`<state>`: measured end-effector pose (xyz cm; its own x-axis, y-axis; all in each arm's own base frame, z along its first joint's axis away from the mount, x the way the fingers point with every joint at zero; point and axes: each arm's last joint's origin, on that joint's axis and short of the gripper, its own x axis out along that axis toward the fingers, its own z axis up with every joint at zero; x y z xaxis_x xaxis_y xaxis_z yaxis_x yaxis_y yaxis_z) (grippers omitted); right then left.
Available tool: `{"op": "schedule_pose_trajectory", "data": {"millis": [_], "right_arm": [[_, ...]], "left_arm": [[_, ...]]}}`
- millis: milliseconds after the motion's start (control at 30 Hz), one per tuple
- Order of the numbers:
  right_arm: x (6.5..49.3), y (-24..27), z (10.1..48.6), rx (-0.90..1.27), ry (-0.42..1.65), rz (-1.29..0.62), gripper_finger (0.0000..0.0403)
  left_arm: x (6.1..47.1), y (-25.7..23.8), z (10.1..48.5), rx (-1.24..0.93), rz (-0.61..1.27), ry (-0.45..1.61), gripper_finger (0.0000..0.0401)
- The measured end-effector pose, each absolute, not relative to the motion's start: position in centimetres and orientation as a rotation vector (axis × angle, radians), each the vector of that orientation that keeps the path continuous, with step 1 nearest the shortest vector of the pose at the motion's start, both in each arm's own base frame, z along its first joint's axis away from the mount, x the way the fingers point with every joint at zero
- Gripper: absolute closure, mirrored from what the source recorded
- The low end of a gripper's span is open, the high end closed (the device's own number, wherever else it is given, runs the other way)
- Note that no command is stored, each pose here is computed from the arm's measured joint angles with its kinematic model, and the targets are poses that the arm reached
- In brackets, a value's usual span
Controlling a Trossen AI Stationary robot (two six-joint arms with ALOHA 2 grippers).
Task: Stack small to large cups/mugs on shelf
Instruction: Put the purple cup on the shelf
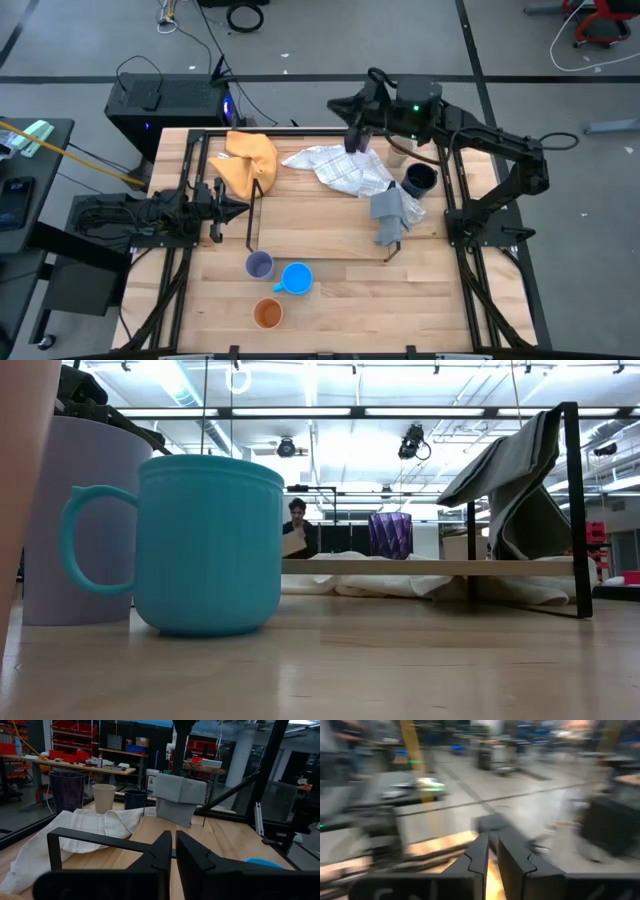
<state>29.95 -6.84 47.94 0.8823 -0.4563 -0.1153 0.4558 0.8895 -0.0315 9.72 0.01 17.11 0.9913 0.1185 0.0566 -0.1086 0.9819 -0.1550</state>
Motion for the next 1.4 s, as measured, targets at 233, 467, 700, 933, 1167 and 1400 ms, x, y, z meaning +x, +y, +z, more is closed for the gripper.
{"op": "schedule_pose_trajectory", "data": {"millis": [233, 467, 700, 933, 1167, 1400], "right_arm": [[29.4, -7.7, 47.8, 0.065, 0.117, -0.670, 0.0357], [28.9, -8.0, 46.6, 0.027, 0.241, -0.844, 0.0357], [29.1, -8.0, 46.7, -0.087, 0.290, -0.650, 0.0357], [29.2, -8.0, 47.0, -0.085, 0.260, -0.648, 0.0357], [29.2, -8.0, 47.0, -0.020, 0.231, -0.657, 0.0357], [29.2, -8.0, 47.0, 0.014, 0.217, -0.665, 0.0357]], "left_arm": [[9.7, 0.0, 17.1, -0.152, 0.115, -0.066, 0.0369], [9.7, 0.0, 17.1, -0.152, 0.115, -0.066, 0.0363], [9.7, 0.0, 17.1, -0.152, 0.115, -0.066, 0.0371], [9.7, 0.0, 17.1, -0.153, 0.115, -0.066, 0.0369], [9.7, 0.0, 17.1, -0.152, 0.115, -0.065, 0.0362], [9.7, 0.0, 17.1, -0.152, 0.115, -0.065, 0.0371]]}}
